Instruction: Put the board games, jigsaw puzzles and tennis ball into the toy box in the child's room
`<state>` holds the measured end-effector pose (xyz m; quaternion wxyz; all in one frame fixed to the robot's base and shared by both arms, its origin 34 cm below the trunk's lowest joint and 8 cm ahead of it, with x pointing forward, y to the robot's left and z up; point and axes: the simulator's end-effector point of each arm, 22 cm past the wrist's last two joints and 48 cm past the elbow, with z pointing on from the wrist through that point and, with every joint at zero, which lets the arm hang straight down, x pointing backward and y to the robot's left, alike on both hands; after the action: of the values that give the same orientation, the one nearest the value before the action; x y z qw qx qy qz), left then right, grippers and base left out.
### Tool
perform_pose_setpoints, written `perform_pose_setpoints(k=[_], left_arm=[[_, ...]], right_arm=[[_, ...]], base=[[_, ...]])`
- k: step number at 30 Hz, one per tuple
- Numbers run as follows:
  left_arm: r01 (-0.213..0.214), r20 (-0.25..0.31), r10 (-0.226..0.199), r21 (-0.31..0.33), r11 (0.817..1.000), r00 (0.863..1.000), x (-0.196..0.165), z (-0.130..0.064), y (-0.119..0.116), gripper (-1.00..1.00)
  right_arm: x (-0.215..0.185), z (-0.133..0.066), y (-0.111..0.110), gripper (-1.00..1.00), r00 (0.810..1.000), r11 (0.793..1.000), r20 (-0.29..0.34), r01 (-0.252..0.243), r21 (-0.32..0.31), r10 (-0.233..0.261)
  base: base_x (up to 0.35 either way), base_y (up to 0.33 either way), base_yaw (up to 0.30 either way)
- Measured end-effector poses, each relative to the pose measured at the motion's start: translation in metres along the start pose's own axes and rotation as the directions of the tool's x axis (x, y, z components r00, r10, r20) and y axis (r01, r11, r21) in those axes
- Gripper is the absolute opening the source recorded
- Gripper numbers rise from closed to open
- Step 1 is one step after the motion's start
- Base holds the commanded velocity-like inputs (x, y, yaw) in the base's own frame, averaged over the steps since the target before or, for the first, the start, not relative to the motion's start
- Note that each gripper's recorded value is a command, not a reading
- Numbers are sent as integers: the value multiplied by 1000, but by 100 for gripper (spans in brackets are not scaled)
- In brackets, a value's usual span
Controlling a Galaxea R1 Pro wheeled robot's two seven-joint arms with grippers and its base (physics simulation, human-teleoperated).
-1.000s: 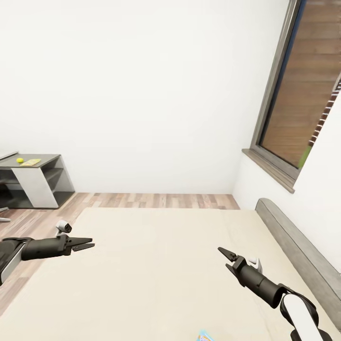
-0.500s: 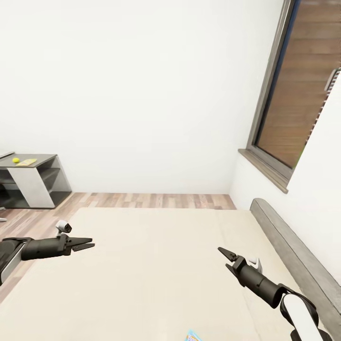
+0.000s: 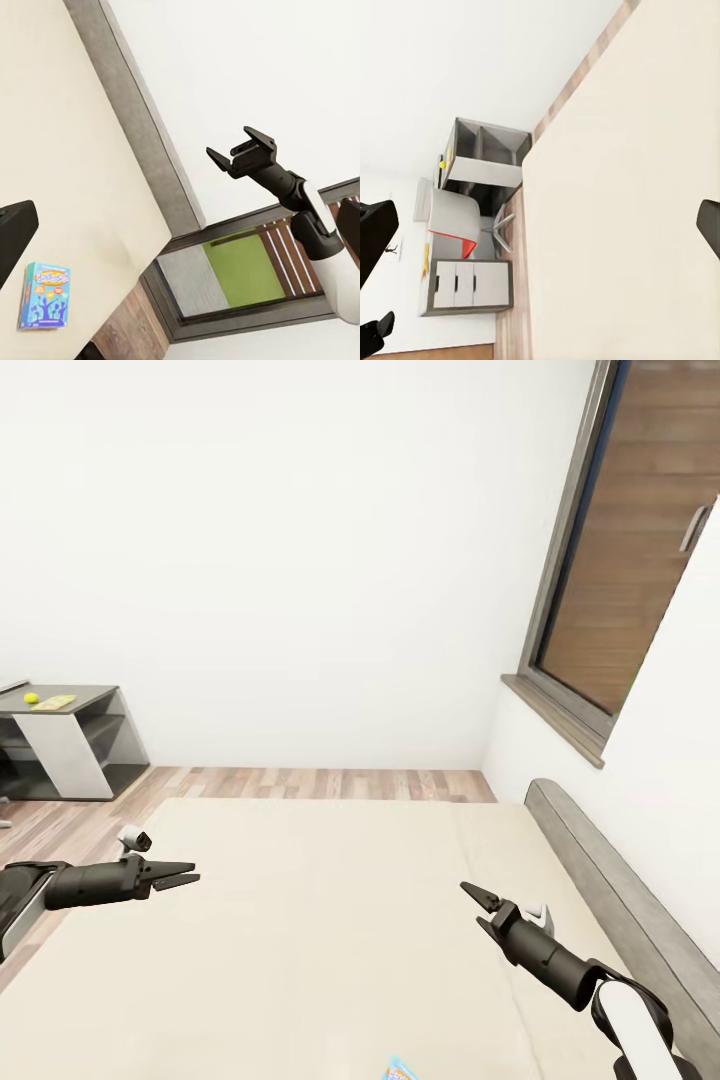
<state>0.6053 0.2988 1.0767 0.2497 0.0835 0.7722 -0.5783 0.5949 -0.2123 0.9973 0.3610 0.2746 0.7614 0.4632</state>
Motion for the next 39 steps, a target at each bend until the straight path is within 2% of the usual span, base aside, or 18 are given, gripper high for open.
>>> perform_pose_setpoints(k=[39], left_arm=[[0, 0, 0, 0, 1000, 1000, 0, 0, 0, 100]], right_arm=[[1, 0, -1, 100, 1000, 1000, -5, 0, 8, 0]], base=[[0, 7, 0]])
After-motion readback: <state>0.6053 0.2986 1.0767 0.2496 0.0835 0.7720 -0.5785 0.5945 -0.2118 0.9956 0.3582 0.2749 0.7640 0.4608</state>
